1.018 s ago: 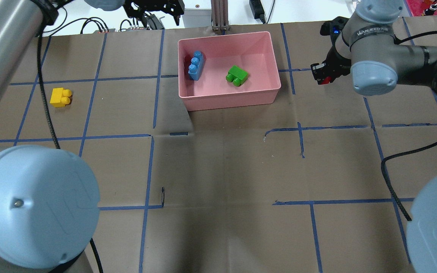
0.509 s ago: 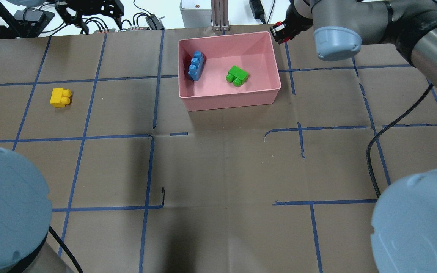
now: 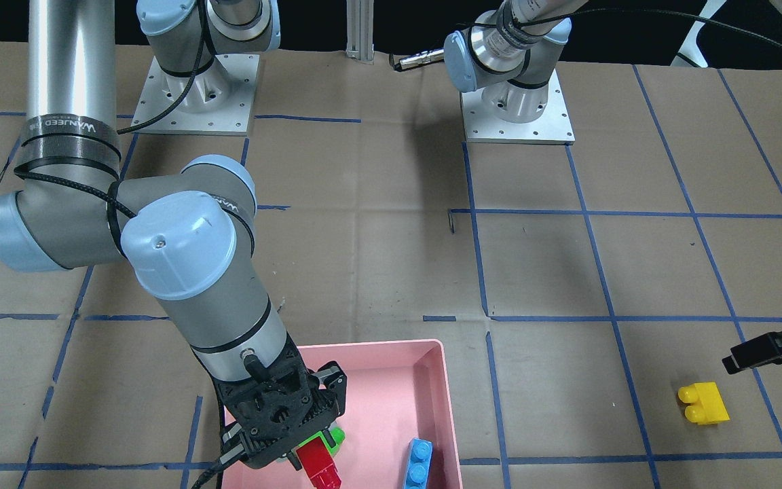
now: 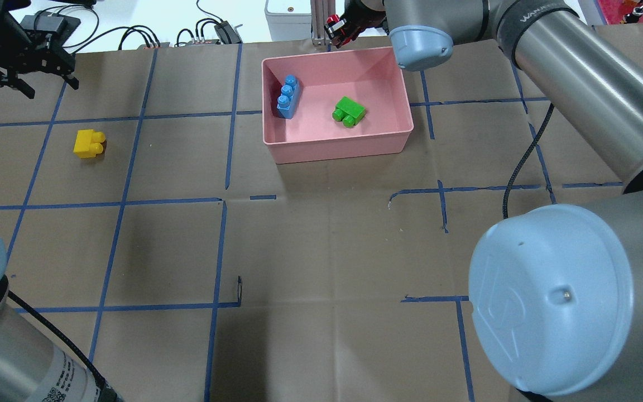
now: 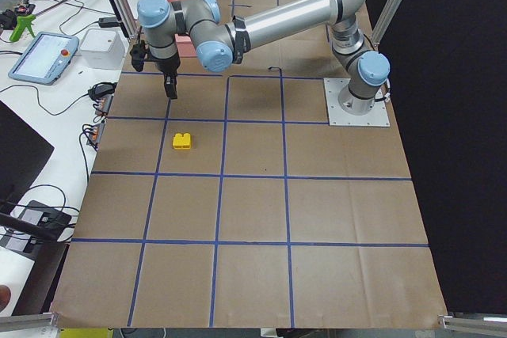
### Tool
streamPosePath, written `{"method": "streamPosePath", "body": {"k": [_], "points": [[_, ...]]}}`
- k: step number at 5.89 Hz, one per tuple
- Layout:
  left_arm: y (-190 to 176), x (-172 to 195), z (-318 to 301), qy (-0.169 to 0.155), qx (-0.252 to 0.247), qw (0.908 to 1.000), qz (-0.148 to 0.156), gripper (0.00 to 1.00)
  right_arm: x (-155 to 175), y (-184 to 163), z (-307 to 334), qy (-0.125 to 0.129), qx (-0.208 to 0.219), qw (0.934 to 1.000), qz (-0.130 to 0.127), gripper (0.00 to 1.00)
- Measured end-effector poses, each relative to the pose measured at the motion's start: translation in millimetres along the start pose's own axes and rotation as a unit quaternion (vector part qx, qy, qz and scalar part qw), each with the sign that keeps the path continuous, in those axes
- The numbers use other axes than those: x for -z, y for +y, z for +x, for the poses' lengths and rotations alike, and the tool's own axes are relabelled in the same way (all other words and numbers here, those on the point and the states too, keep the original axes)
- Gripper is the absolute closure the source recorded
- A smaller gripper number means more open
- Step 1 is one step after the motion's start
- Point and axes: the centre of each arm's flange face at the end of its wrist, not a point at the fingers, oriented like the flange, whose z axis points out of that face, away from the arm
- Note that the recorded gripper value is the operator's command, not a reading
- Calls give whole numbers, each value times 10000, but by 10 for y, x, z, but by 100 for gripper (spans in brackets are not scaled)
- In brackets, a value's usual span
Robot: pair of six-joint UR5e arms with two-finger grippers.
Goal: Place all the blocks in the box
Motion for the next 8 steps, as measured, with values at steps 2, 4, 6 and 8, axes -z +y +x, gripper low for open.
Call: {"method": "streamPosePath", "body": {"k": [2,4,6,8], "points": [[-151,-639,-274,-17,-122,9999,10,3,56,24,-16,-72,-36,9997,-212,0],[-282,-1098,-357,-55,-404,9991,85,3,616,226,-35,-246,-317,9929,-1118,0],[-312,-1508,-389,-16,-581,9983,-34,7,1548,543,-195,153,-860,9742,-2082,0],[-255,-1763,-393,-6,-646,9979,-76,30,2171,910,-389,360,-1626,9494,-2663,5]]}}
